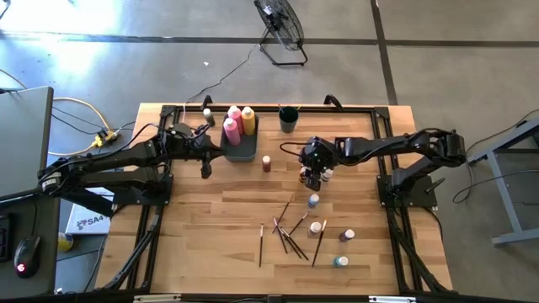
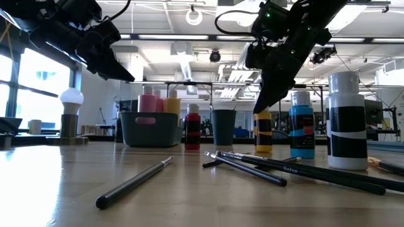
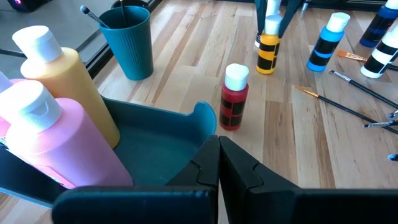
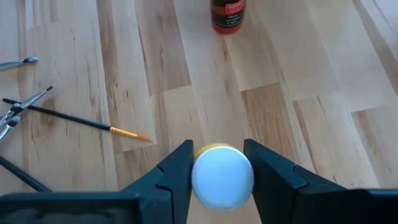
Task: Pick & Place Paint Supplies
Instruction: Move the small yellow paint bottle from right to the middle of the table
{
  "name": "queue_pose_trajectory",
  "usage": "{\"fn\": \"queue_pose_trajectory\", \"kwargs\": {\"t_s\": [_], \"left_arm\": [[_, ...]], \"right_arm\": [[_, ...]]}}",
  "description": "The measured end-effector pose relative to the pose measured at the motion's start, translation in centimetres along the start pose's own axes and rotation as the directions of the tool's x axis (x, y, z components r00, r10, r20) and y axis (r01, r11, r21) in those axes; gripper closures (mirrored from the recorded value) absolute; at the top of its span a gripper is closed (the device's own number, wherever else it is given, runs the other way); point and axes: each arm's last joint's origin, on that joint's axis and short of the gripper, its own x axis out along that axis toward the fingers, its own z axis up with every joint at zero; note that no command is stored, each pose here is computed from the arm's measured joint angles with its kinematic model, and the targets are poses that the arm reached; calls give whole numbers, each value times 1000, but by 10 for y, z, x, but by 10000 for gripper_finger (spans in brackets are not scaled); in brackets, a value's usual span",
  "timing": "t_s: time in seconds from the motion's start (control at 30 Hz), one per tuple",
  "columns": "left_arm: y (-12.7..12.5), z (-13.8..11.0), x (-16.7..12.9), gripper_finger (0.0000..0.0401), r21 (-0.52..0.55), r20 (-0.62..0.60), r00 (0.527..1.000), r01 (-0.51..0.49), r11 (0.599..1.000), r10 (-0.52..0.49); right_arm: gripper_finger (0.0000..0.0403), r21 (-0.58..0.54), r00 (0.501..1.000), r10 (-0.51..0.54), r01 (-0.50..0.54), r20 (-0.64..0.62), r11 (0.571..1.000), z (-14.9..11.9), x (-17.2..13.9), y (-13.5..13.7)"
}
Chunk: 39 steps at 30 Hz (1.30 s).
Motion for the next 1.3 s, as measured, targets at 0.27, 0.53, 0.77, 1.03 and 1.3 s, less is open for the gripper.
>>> {"fn": "queue_pose_trajectory", "kwargs": {"t_s": [0.27, 0.53, 0.77, 1.03, 1.3], "left_arm": [[0, 0, 0, 401, 0, 0, 1000, 0, 1000, 0], [0, 0, 0, 401, 0, 0, 1000, 0, 1000, 0], [0, 0, 0, 401, 0, 0, 1000, 0, 1000, 0], [0, 0, 0, 401, 0, 0, 1000, 0, 1000, 0], [0, 1, 0, 401, 2, 15, 1000, -2, 1000, 2]], "right_arm": [[274, 1, 1000, 0, 0, 1, 1000, 0, 0, 0], [286, 0, 1000, 1, -1, 18, 1000, 2, 0, 0], [287, 2, 1000, -1, 0, 26, 1000, 2, 0, 0], [281, -6, 994, 12, -12, 111, 1000, 11, 0, 1], [285, 5, 989, 11, -11, 151, 1000, 18, -3, 2]]}}
